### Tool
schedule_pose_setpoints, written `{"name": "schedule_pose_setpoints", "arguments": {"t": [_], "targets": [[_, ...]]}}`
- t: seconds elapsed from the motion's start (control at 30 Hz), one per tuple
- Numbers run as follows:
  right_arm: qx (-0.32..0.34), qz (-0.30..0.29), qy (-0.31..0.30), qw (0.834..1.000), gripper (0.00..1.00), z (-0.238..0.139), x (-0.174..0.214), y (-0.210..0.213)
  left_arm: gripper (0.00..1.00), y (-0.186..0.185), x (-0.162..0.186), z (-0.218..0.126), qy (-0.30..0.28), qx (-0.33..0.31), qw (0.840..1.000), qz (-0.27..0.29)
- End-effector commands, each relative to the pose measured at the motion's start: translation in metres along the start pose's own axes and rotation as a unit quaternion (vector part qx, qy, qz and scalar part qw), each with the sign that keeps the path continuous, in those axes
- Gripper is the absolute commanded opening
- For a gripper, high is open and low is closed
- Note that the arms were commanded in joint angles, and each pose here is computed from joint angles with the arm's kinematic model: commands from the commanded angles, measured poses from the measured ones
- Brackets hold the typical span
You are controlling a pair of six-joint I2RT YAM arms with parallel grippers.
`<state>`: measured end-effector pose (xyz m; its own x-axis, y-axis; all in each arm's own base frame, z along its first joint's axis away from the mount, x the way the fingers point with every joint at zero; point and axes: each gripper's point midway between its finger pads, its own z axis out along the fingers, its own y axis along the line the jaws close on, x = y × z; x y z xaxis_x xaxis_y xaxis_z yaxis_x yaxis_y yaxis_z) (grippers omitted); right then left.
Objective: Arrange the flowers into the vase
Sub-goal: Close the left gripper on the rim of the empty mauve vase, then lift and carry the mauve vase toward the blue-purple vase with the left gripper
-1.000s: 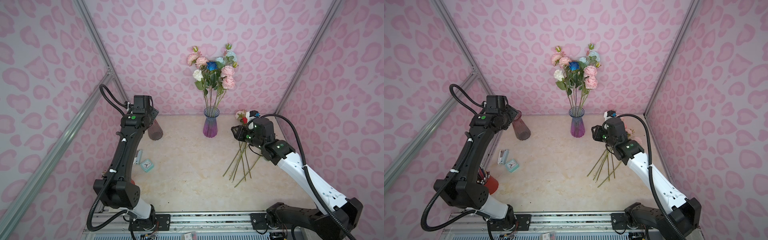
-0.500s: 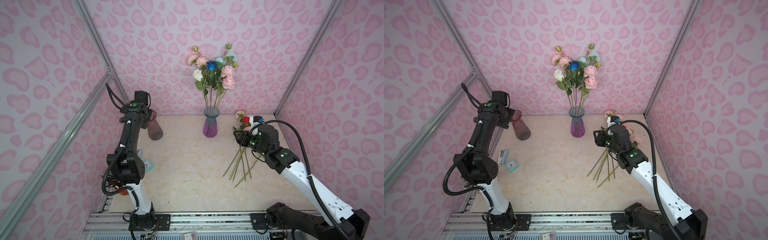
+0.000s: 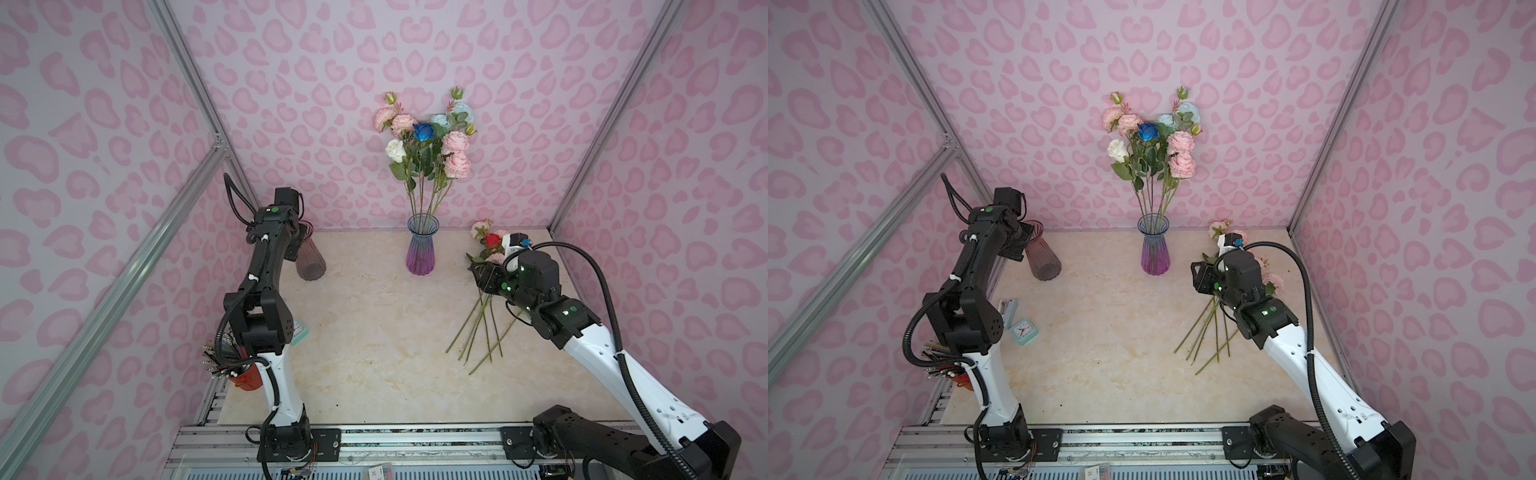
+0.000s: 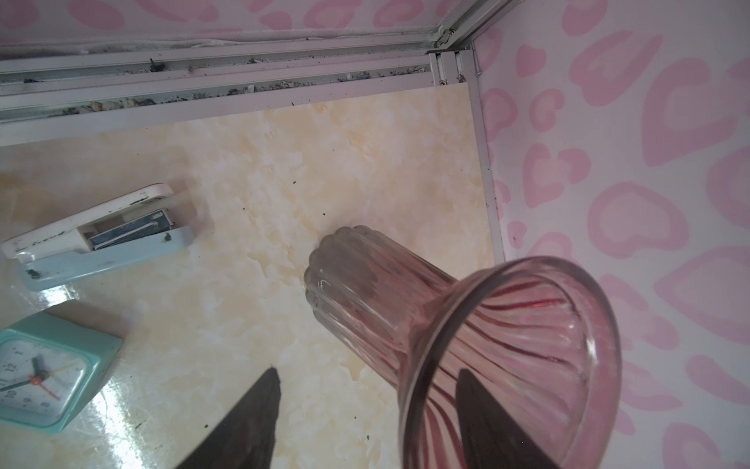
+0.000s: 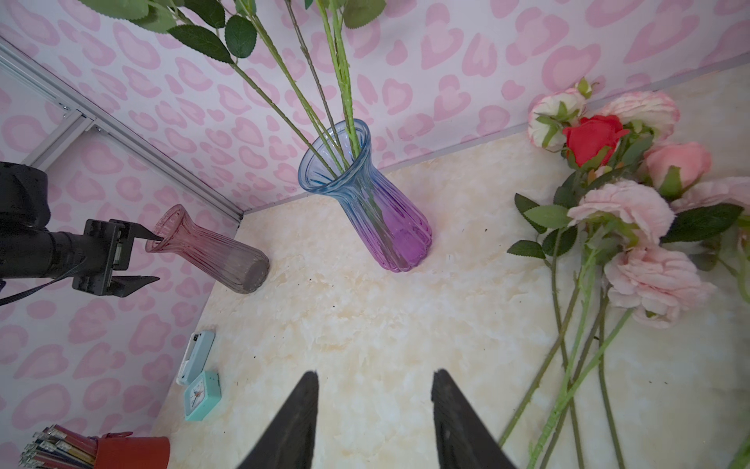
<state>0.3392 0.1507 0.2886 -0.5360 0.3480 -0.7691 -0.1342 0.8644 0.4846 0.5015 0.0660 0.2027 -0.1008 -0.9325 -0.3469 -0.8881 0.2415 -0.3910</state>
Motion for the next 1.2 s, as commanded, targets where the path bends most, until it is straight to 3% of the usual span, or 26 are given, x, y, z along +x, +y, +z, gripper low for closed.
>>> {"name": "schedule_pose_setpoints", "arguments": {"t": [0.0, 0.33, 0.5, 0.6, 0.77, 1.0, 1.17], "targets": [[0.017, -0.006, -0.018, 1.0, 0.47, -0.001, -0.004, -0.006, 0.67, -0.001, -0.001, 0.007, -0.001, -0.001, 1.0, -0.008], [0.02, -0.004, -0.026, 0.999, 0.46, -0.002, -0.006, -0.009, 0.5, 0.005, 0.0, 0.022, 0.013, -0.009, 1.0, -0.002], [0.017, -0.001, -0.028, 0.999, 0.46, -0.003, -0.007, -0.007, 0.37, 0.007, 0.001, 0.026, 0.024, -0.005, 1.0, 0.001], [0.014, 0.0, -0.03, 0.999, 0.46, -0.004, -0.008, -0.005, 0.24, 0.006, 0.002, 0.025, 0.031, 0.0, 0.999, 0.007], [0.009, 0.003, -0.035, 0.999, 0.45, -0.008, -0.011, -0.003, 0.13, -0.002, 0.004, 0.02, 0.043, 0.022, 0.998, 0.042], [0.004, 0.006, -0.04, 0.999, 0.45, -0.013, -0.013, 0.0, 0.06, 0.001, 0.017, 0.013, 0.07, 0.048, 0.992, 0.096], [0.007, 0.001, -0.04, 0.999, 0.44, -0.016, -0.012, 0.002, 0.03, -0.004, 0.033, -0.004, 0.094, 0.115, 0.979, 0.139]]}}
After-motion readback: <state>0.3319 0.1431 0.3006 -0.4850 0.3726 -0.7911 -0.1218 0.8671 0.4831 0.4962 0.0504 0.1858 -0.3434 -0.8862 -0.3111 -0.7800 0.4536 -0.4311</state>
